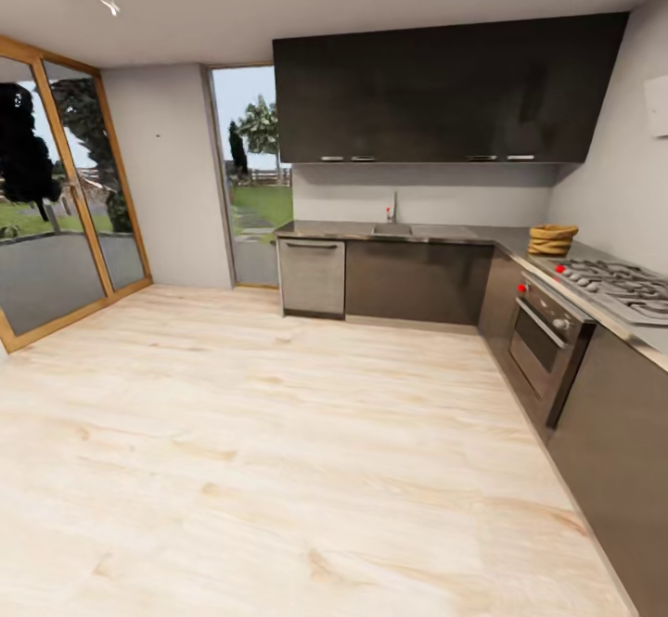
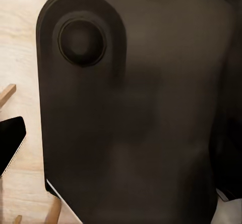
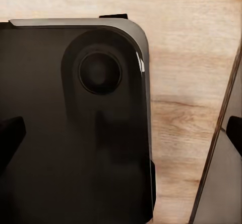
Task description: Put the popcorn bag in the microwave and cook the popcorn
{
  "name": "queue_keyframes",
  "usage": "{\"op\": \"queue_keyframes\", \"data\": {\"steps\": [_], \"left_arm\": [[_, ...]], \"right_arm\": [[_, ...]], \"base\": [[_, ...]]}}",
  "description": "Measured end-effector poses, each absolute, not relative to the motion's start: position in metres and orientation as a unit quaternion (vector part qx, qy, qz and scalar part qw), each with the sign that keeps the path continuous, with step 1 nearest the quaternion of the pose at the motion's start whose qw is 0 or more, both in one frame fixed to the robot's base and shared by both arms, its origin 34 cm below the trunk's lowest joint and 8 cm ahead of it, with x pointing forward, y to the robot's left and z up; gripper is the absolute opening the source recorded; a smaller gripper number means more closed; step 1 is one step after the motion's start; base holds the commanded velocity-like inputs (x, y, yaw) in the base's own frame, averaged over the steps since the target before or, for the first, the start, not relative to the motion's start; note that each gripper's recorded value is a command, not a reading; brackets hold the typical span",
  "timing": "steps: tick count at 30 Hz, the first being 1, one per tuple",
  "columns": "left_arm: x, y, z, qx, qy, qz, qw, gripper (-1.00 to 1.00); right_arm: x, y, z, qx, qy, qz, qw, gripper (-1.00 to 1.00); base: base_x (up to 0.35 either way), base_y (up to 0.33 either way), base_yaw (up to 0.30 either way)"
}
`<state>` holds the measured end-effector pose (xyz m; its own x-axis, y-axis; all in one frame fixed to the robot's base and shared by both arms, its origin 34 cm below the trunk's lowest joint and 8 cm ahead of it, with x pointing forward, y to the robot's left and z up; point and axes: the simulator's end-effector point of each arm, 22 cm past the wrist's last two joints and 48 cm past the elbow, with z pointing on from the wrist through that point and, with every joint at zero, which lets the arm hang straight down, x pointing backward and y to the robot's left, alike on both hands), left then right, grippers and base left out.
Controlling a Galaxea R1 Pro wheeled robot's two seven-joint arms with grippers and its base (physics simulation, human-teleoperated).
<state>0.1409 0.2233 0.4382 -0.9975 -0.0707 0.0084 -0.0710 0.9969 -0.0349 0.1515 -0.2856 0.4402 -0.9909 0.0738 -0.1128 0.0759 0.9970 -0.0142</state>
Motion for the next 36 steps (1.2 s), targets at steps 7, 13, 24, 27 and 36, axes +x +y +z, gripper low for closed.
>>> {"op": "queue_keyframes", "data": {"steps": [7,13,24,27,36], "left_arm": [[0.1427,0.2260,0.4381,0.036,-0.999,0.016,0.000,1.00],[0.1427,0.2249,0.4382,0.036,-0.999,0.017,0.000,1.00],[0.1430,0.2245,0.4382,0.036,-0.999,0.017,-0.001,1.00],[0.1431,0.2246,0.4382,0.036,-0.999,0.017,-0.001,1.00],[0.1435,0.2254,0.4381,0.036,-0.999,0.016,-0.002,1.00]], "right_arm": [[0.1516,-0.2855,0.4402,0.036,0.998,-0.009,0.056,1.00],[0.1516,-0.2855,0.4402,0.037,0.998,-0.009,0.056,1.00],[0.1515,-0.2855,0.4402,0.037,0.998,-0.009,0.056,1.00],[0.1515,-0.2857,0.4402,0.037,0.998,-0.010,0.056,1.00],[0.1513,-0.2859,0.4401,0.038,0.998,-0.010,0.056,1.00]], "base": [[0.323,0.000,0.000],[0.323,0.000,0.000],[0.323,0.000,-0.052],[0.323,0.000,-0.236],[0.253,0.059,-0.244]]}}
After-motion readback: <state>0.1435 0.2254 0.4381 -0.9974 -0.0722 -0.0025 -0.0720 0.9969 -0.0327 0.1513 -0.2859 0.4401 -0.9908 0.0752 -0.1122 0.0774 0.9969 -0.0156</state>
